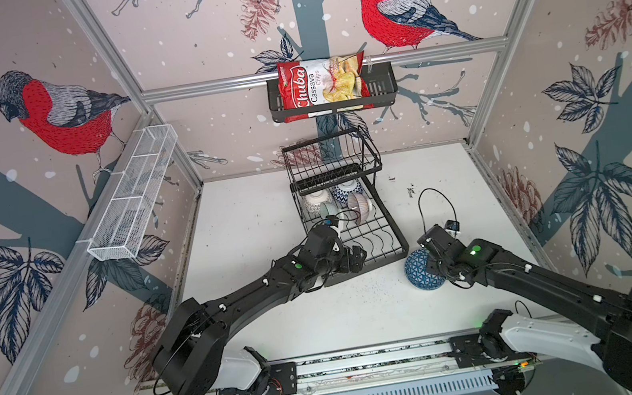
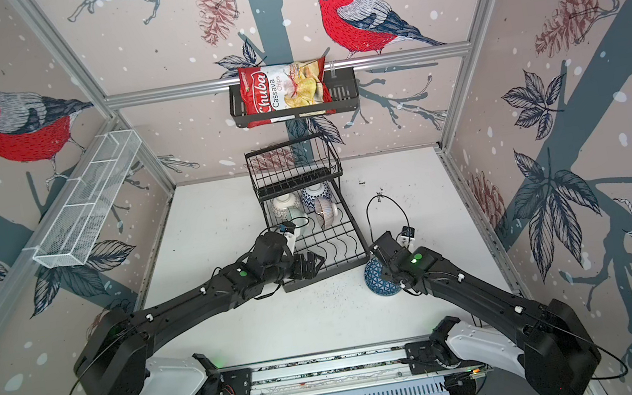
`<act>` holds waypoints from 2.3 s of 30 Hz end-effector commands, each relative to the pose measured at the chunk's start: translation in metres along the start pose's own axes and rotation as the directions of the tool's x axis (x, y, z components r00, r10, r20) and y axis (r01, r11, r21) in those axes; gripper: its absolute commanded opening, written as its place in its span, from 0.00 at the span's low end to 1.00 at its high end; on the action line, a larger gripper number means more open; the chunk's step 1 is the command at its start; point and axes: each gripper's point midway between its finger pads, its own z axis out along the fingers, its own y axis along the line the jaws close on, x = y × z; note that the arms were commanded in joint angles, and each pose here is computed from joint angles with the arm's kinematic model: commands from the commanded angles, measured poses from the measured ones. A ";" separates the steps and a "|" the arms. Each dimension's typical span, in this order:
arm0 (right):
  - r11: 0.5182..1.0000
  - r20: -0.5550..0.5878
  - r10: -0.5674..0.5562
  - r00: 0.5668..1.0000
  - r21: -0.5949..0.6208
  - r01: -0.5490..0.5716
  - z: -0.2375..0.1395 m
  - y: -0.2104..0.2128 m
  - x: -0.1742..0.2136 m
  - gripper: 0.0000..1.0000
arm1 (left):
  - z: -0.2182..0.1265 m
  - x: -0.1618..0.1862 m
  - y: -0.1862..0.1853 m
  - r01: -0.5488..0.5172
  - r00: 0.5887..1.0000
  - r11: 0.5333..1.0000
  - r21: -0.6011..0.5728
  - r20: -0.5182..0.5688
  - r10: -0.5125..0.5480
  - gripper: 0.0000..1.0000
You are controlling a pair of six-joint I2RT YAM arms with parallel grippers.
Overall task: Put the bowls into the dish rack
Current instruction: 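Move the right gripper down to the blue-and-orange bowl rim on the table, then close the right gripper on the blue-and-orange bowl rim, then lift the blue-and-orange bowl and carry it over the lower rack tier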
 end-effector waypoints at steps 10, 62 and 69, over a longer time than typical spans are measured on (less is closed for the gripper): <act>1.000 0.038 0.010 0.999 0.019 -0.011 0.004 -0.002 -0.005 0.31 | 0.000 -0.007 -0.002 -0.023 0.999 1.000 0.003 0.029 0.023 0.96; 0.997 0.155 -0.012 0.988 -0.076 0.025 -0.047 0.020 -0.035 0.00 | -0.037 -0.018 0.059 0.108 0.992 0.969 -0.223 0.092 -0.089 0.96; 0.995 0.239 -0.073 0.968 -0.052 0.088 -0.067 0.031 -0.061 0.00 | -0.045 -0.002 0.078 0.140 0.988 0.951 -0.275 0.097 -0.117 0.89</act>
